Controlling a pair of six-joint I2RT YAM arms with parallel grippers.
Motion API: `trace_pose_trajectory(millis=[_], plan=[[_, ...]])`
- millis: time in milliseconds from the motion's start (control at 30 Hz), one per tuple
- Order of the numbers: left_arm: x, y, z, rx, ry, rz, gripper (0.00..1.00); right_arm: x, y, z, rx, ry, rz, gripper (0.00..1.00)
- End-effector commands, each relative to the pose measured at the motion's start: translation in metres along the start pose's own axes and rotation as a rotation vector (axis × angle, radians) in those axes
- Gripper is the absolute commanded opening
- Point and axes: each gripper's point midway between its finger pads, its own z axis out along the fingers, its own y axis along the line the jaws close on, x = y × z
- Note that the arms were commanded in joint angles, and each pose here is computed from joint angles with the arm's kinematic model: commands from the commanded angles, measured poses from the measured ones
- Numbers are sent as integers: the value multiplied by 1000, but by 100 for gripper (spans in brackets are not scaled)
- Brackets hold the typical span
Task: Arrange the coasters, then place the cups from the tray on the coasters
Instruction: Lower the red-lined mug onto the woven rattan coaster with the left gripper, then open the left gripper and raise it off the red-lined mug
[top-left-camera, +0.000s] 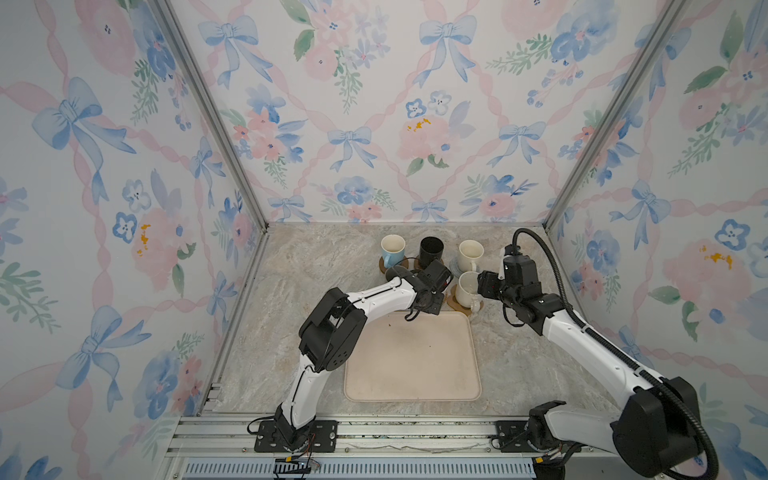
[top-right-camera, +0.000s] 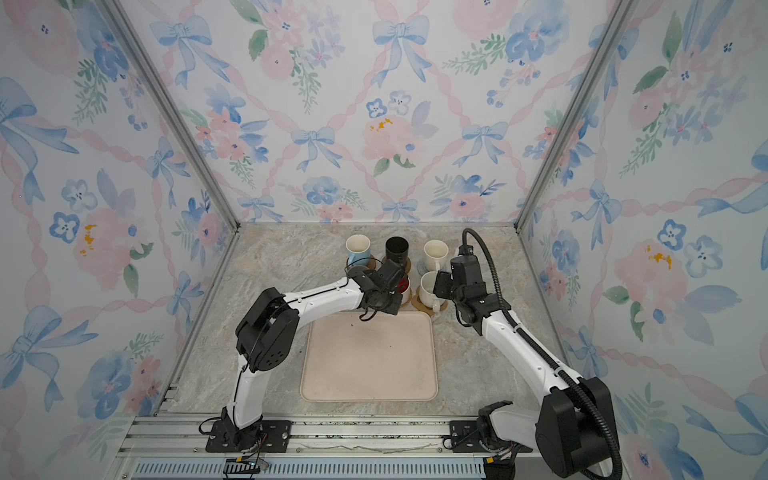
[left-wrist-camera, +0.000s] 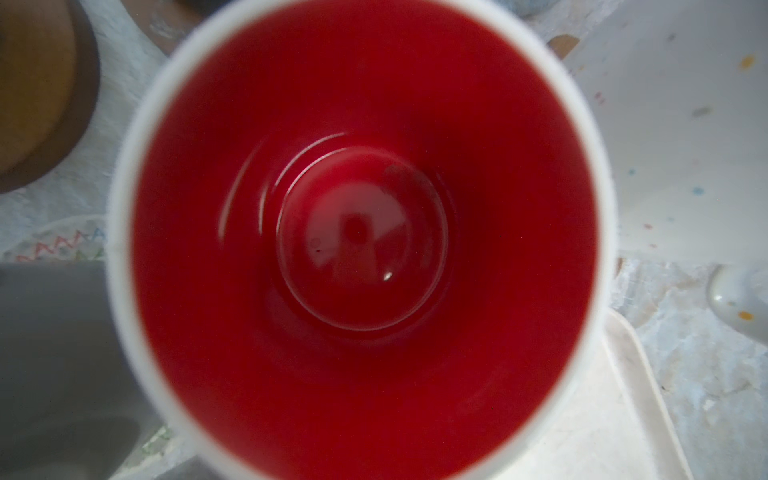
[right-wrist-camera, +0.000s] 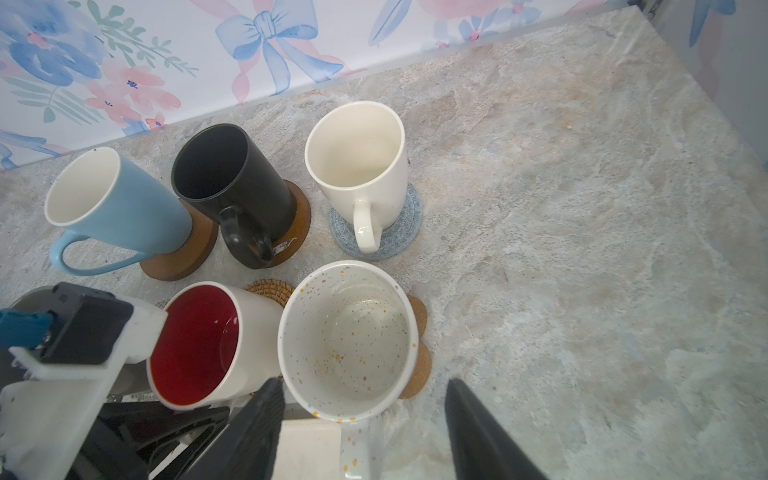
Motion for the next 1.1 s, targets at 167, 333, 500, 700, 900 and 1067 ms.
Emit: trace_pose_trajectory(millis=[167,333,500,700,900,1067], plan=[[-16,-3,-5,18,-47,4,27,3,-6,1,9,4,9,65],[-17,-4,-8,25,-50,2,36,4,-7,1,10,3,10,65],[-23,-4,-19,28,-73,-5,42,2,-9,0,13,0,12,65],[-39,-2,-46,16,-143,-5,47,-1,-15,-2,34,6,-4,66],[-54,10,-81,-34,-231,0,51,-17,-29,-10,64,-21,-18,68],[-61,36,-110,-133,-308,-4,61,-27,-52,-9,89,-26,-1,72]])
